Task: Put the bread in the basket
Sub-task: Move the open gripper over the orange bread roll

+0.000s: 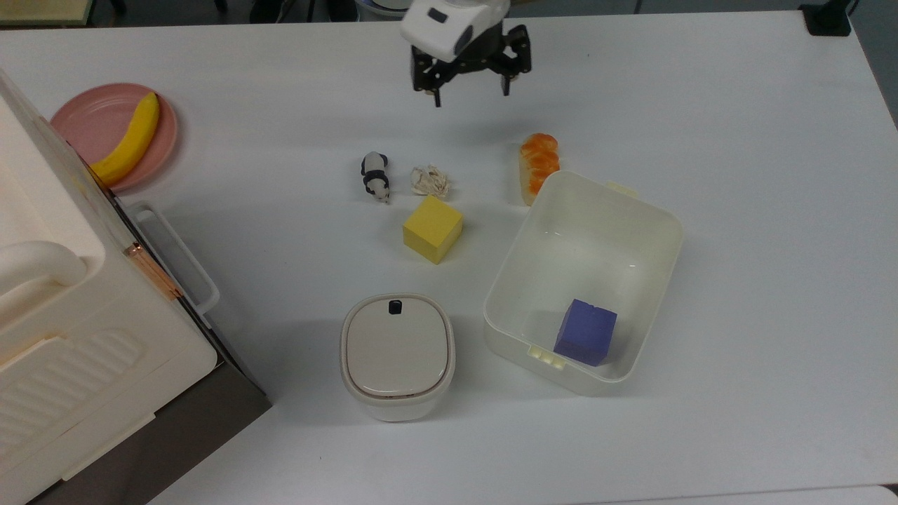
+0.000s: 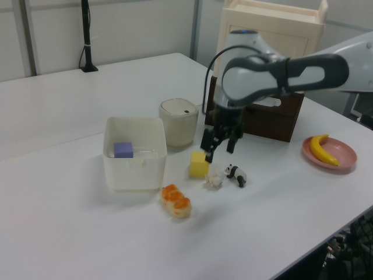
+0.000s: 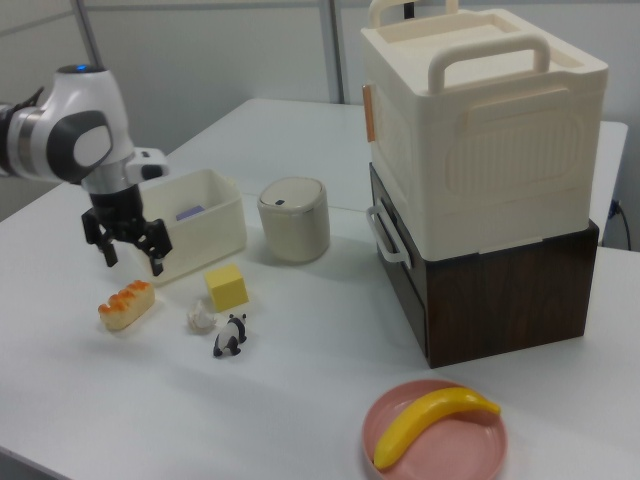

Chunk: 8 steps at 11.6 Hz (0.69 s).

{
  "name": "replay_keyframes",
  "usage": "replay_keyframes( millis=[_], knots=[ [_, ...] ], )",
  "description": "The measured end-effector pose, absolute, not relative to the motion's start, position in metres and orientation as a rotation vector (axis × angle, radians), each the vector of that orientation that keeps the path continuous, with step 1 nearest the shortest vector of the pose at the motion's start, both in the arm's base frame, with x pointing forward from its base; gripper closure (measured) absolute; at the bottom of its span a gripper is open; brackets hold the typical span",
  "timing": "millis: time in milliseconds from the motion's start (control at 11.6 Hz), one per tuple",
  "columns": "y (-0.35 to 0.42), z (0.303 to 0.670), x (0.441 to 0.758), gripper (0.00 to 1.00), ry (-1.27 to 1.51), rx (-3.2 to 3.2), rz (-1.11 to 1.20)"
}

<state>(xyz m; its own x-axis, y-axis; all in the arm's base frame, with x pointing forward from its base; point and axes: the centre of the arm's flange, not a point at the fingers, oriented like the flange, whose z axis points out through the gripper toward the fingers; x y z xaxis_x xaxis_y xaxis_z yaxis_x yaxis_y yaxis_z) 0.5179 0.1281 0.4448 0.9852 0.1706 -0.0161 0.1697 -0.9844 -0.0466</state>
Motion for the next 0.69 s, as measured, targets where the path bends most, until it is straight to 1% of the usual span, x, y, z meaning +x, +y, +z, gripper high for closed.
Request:
replay_keyframes(
  millis=[173, 519, 692],
  knots=[
    [0.151, 0.432, 0.516, 0.0, -0.219, -3.089, -0.01],
    [0.186, 0.376, 0.528, 0.0, -0.103, -3.183, -0.081],
    [0.194, 0.363, 0.533, 0.0, -0.101, -3.208, -0.099]
  ],
)
